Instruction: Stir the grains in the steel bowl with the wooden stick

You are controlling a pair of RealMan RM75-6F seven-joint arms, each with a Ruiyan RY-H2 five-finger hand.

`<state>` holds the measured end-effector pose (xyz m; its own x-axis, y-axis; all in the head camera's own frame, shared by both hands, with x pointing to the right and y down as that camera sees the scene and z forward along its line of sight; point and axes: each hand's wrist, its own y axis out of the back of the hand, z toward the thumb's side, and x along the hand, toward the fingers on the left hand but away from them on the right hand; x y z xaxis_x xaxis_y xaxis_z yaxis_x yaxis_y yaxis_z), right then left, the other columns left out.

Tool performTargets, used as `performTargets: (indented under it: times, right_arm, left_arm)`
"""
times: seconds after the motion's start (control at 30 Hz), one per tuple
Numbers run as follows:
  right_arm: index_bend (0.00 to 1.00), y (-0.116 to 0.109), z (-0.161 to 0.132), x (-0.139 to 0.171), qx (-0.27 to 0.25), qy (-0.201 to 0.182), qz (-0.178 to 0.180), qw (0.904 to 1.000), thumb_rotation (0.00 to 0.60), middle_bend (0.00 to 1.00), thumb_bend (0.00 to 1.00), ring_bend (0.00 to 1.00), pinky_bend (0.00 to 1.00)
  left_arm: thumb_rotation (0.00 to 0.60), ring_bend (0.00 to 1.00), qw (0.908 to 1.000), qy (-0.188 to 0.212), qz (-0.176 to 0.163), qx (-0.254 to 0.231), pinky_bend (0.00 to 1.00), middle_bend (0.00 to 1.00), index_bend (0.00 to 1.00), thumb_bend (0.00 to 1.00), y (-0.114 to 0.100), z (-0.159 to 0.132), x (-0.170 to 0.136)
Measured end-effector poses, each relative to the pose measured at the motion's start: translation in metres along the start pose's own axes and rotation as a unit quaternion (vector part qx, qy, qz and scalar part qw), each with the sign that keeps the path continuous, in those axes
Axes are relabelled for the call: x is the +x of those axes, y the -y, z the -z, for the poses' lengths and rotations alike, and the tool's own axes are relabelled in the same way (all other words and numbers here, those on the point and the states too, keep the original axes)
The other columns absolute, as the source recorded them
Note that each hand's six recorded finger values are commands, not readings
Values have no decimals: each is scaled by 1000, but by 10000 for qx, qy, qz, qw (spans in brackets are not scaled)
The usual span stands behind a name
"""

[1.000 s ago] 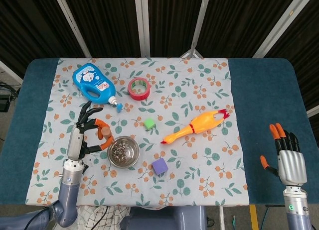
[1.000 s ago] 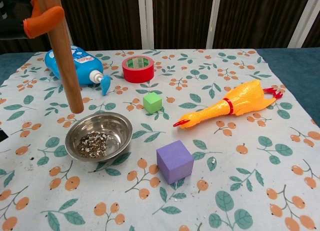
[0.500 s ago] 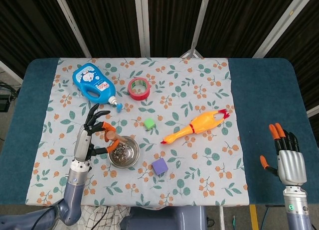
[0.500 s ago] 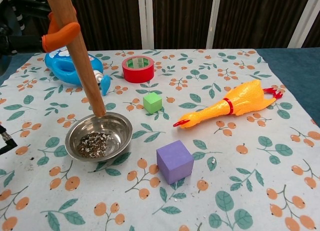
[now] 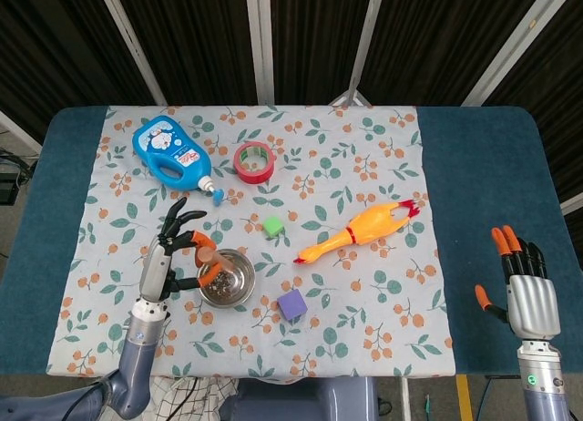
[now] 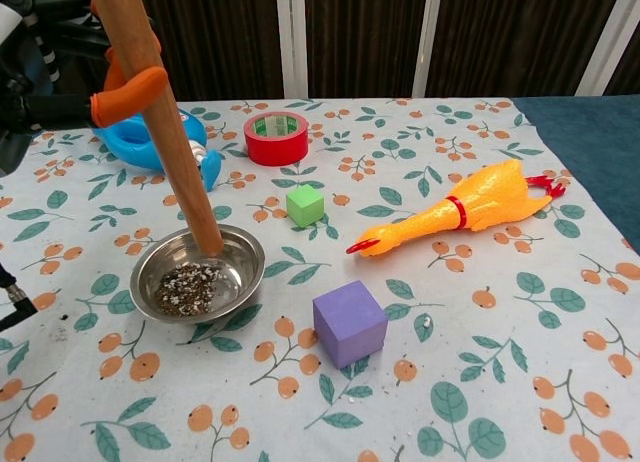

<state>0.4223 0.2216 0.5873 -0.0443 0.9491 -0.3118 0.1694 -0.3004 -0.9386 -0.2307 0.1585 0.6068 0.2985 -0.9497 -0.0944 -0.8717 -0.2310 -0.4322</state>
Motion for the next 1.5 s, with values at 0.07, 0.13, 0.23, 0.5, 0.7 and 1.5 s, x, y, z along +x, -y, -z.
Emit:
performTargets:
  times: [0.07,0.13,0.23,0.5,0.7,1.5]
  right_arm:
    - [0,0,0,0,-3,1,-2,10000,600,0,354,0,0]
    - [0,0,0,0,-3,-3,-7,10000,600,0,353,0,0]
    - [0,0,0,0,-3,-6,-10,10000,600,0,353,0,0]
    - [0,0,0,0,-12,7,-19,10000,600,0,353,0,0]
    - [0,1,0,0,-8,7,-19,10000,600,0,353,0,0]
    - [0,0,0,0,-18,15,-19,10000,600,0,354,0,0]
  left_arm:
    - [600,228,10000,-28,7,-3,0,773,639,817,1,1,-2]
    - [600,227,10000,-62,10,2,0,773,639,817,1,3,-5]
    - [600,227,9999,-114,3,-11,0,773,639,818,1,6,-6]
    - [600,228,9996,-287,27,-14,0,773,639,818,4,16,-10]
    - [600,233,9991,-418,55,7,0,774,640,817,6,24,-15]
    - [600,233,9989,-441,28,-126,0,776,640,818,8,24,-17]
